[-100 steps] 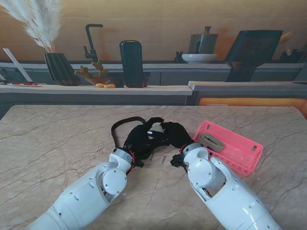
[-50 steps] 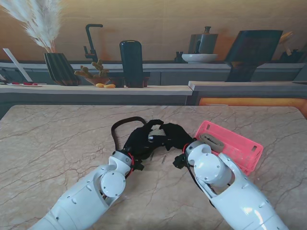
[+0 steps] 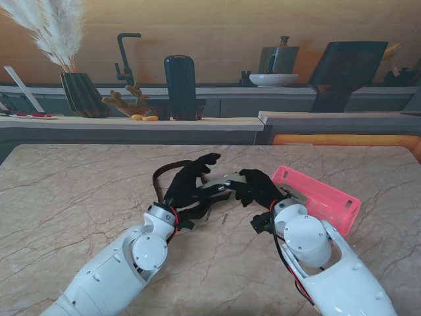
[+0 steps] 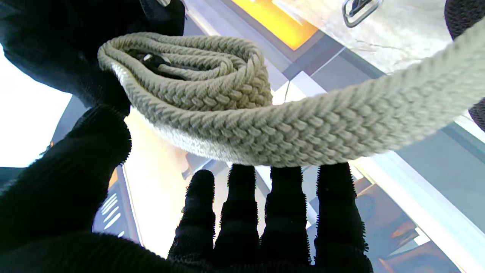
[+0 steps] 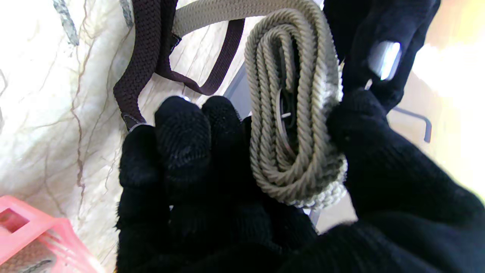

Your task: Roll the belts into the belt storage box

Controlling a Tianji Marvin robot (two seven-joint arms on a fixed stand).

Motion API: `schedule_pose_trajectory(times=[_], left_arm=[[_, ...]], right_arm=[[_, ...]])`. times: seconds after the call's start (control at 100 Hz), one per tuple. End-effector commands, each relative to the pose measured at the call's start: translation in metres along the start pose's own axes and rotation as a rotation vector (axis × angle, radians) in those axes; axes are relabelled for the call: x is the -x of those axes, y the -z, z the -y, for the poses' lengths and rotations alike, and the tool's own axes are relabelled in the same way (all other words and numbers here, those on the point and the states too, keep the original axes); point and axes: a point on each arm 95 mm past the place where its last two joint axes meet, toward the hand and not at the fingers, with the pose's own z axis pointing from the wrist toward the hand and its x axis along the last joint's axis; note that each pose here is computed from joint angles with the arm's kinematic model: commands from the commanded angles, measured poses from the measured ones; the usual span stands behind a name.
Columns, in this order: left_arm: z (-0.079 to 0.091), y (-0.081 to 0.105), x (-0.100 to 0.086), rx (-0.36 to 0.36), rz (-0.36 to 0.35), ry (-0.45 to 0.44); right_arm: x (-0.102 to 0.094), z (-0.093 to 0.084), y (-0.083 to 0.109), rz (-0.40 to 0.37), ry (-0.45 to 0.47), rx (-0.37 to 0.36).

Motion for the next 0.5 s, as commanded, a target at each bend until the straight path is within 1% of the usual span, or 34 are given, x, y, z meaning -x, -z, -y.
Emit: schedule_pose_trajectory(times=[0.0, 0.14, 0.26, 0.34, 0.41, 0.49], left_arm=[[0.000, 0.001, -0.003, -0.003, -0.011, 0.018], [-0.002, 0.003, 0.000, 0.003, -0.019, 0.024], [-0.004, 0.006, -0.001, 0.003, -0.026, 0.057], [-0.004, 0.007, -0.001, 0.005, -0.033, 0.060], [-0.005, 0.007, -0.001, 0.005, -0.037, 0.063], [-0.007, 0.007, -0.002, -0.002, -0.036, 0.068]], right_arm=[[-0.002, 0.001, 0.003, -0.017, -0.020, 0.012], [-0.004, -0.002, 0.009, -0.039, -0.129, 0.023], [-0.005, -0.004, 0.012, -0.051, -0.218, 0.029], [-0.005, -0.005, 0.014, -0.058, -0.287, 0.028], [-0.005, -0.005, 0.015, -0.059, -0.348, 0.019], [-0.004, -0.005, 0.015, -0.058, -0.425, -0.009]])
